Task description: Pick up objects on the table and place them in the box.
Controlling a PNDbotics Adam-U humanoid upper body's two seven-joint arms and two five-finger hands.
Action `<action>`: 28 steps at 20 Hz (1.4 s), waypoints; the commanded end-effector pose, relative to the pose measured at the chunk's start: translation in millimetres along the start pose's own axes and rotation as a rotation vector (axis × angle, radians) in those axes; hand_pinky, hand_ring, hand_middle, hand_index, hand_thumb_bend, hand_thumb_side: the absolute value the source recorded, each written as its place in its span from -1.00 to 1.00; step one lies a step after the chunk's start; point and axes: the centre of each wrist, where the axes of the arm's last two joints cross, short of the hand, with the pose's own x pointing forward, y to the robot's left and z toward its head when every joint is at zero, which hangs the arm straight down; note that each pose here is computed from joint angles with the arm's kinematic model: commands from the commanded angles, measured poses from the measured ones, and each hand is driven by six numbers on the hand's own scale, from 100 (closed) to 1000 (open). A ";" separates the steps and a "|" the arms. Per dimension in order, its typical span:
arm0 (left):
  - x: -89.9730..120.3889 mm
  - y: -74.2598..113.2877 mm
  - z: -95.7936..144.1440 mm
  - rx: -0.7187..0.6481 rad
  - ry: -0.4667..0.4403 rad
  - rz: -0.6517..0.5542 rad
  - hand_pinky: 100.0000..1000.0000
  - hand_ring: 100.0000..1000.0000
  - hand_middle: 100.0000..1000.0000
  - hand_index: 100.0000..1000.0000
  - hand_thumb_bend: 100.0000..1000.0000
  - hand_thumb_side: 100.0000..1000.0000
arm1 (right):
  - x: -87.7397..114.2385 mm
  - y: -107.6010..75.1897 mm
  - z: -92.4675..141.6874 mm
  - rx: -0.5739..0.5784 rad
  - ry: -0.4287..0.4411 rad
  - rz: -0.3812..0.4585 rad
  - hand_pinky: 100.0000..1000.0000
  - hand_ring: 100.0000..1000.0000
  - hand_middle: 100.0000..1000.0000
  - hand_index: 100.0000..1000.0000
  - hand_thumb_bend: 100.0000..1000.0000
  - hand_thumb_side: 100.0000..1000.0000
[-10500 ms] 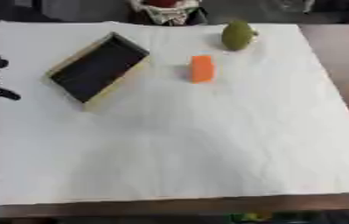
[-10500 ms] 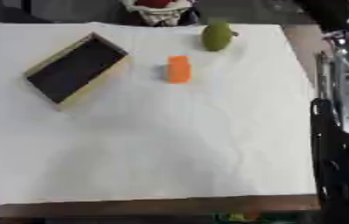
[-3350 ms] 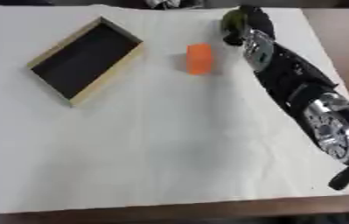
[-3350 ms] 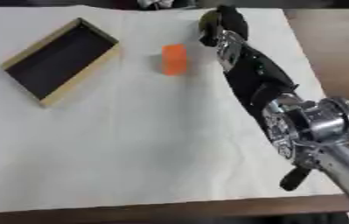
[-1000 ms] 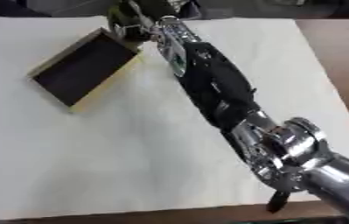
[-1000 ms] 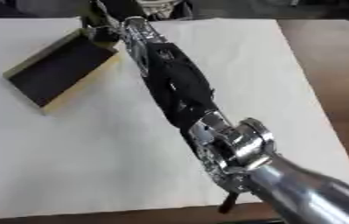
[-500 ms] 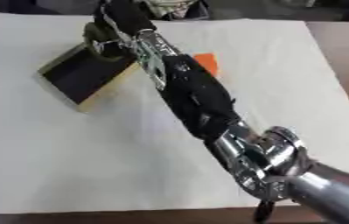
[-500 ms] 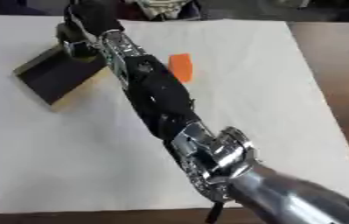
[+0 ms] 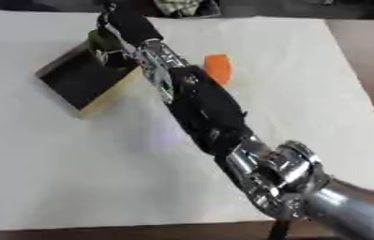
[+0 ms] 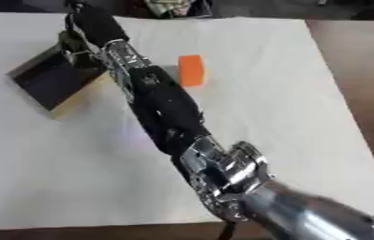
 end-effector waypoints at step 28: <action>4.4 3.6 -2.4 -0.003 -0.016 -0.014 -0.08 0.82 0.32 0.56 -1.00 0.38 | 1.0 -31.5 -13.9 0.159 -0.076 0.019 0.72 0.90 0.91 0.99 -1.00 -0.07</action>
